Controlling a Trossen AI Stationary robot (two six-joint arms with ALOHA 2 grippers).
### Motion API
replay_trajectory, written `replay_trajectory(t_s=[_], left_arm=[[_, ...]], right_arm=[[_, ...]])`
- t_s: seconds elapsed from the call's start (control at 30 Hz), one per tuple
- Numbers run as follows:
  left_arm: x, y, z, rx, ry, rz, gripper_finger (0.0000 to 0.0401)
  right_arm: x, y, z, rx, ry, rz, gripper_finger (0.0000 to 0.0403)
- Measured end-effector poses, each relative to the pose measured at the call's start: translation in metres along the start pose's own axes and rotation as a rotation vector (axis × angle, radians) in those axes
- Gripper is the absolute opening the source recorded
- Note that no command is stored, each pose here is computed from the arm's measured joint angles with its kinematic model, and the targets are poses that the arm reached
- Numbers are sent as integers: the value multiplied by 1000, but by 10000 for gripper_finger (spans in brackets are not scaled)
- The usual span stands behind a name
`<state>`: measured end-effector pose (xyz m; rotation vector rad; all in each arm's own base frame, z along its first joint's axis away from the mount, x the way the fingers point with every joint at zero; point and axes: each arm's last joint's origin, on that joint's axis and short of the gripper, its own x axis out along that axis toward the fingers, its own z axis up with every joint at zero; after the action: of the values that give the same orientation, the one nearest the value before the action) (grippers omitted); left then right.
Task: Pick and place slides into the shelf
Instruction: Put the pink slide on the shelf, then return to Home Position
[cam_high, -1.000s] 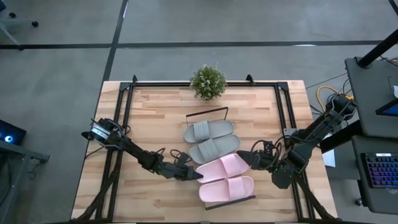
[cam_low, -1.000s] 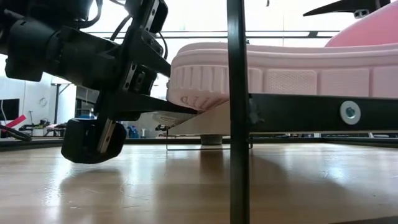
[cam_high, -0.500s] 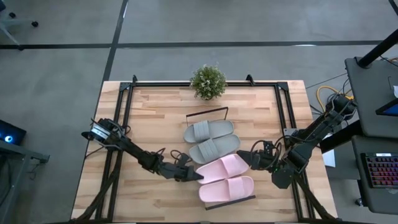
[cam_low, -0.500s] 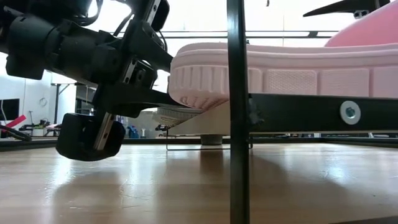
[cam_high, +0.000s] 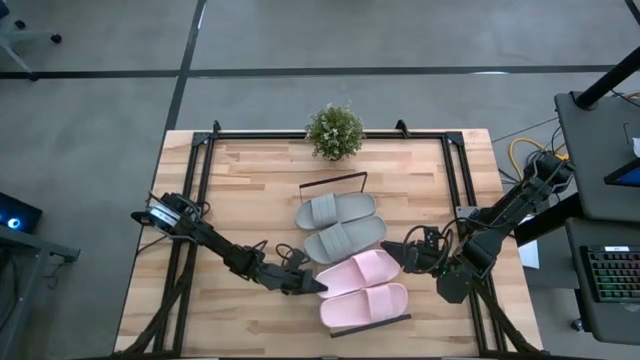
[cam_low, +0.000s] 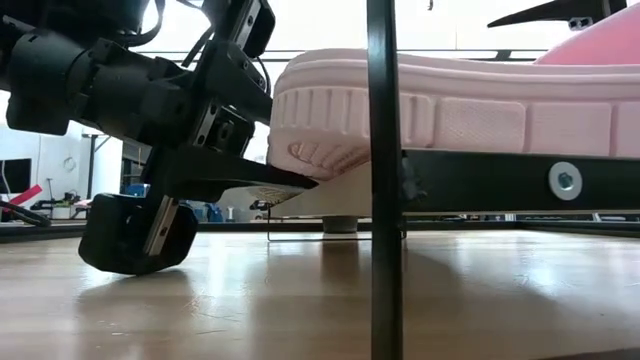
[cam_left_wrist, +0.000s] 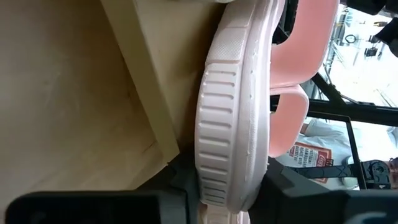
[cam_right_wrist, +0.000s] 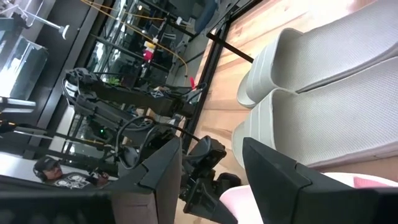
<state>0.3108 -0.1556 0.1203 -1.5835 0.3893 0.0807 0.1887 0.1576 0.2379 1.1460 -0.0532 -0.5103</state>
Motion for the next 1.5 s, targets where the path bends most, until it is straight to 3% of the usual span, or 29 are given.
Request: replay_trajectory(t_s=[0.5, 0.83, 1.07, 1.5], left_arm=[[0, -4, -1, 15, 8, -32, 221], [-8, -20, 1, 144, -24, -82, 228], [-10, -17, 3, 108, -28, -60, 228], [-10, -5, 3, 36, 42, 83, 228]], right_arm=[[0, 0, 0, -8, 0, 1, 162], [-1, 4, 3, -7, -26, 17, 162], [-5, 11, 12, -32, -26, 43, 162], [-12, 23, 27, -63, -14, 88, 162]])
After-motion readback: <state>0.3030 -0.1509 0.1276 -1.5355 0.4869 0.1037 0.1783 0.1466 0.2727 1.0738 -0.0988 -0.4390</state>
